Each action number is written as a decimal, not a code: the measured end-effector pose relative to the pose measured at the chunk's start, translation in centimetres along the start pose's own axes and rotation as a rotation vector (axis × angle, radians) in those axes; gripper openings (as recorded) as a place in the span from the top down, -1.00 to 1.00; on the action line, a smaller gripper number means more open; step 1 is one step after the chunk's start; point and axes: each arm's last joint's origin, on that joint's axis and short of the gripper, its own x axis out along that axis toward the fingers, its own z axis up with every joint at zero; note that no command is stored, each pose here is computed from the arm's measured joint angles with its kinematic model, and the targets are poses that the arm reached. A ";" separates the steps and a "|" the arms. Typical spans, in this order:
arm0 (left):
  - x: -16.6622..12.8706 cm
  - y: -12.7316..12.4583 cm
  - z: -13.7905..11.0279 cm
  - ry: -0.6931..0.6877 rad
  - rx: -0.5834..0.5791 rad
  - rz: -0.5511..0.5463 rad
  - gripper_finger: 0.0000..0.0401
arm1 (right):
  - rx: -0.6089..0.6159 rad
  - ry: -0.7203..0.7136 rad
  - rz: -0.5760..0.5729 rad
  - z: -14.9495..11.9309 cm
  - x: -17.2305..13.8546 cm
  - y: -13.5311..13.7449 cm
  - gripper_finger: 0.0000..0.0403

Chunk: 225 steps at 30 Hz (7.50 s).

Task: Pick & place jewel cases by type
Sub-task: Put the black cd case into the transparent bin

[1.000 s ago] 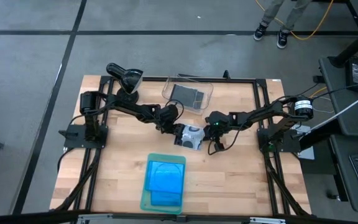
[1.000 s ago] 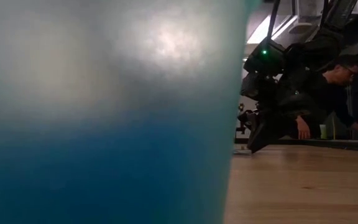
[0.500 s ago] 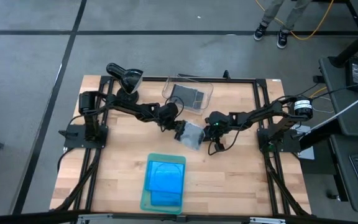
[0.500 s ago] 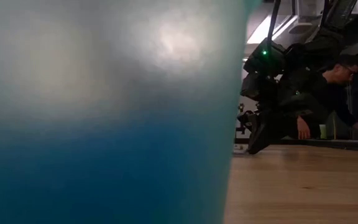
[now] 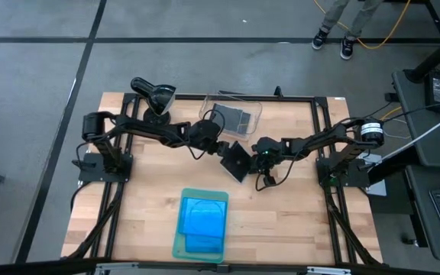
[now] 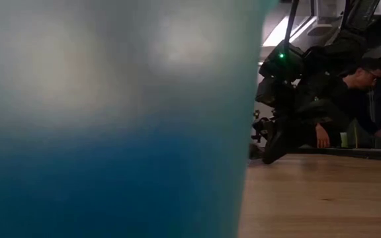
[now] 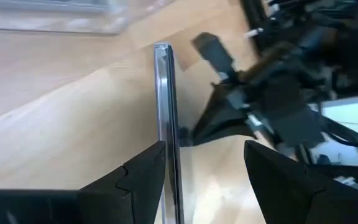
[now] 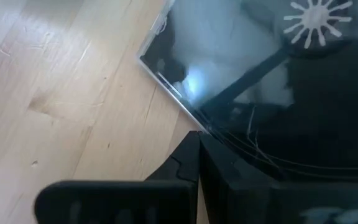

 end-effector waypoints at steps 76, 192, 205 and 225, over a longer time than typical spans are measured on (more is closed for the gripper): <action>0.1 -15.2 2.6 0.279 0.379 0.249 0.07 | -0.011 -0.028 -0.008 0.3 0.0 -0.1 0.95; -1.6 4.8 0.9 0.406 0.191 0.309 0.28 | 0.277 0.031 -0.064 0.5 1.3 2.9 0.95; -1.3 7.5 -0.9 0.407 0.073 0.258 0.28 | 0.286 0.012 -0.022 0.7 1.4 3.3 0.95; 1.1 8.7 -1.6 0.360 -0.027 0.148 0.24 | 0.267 0.007 -0.021 0.7 1.4 3.3 0.95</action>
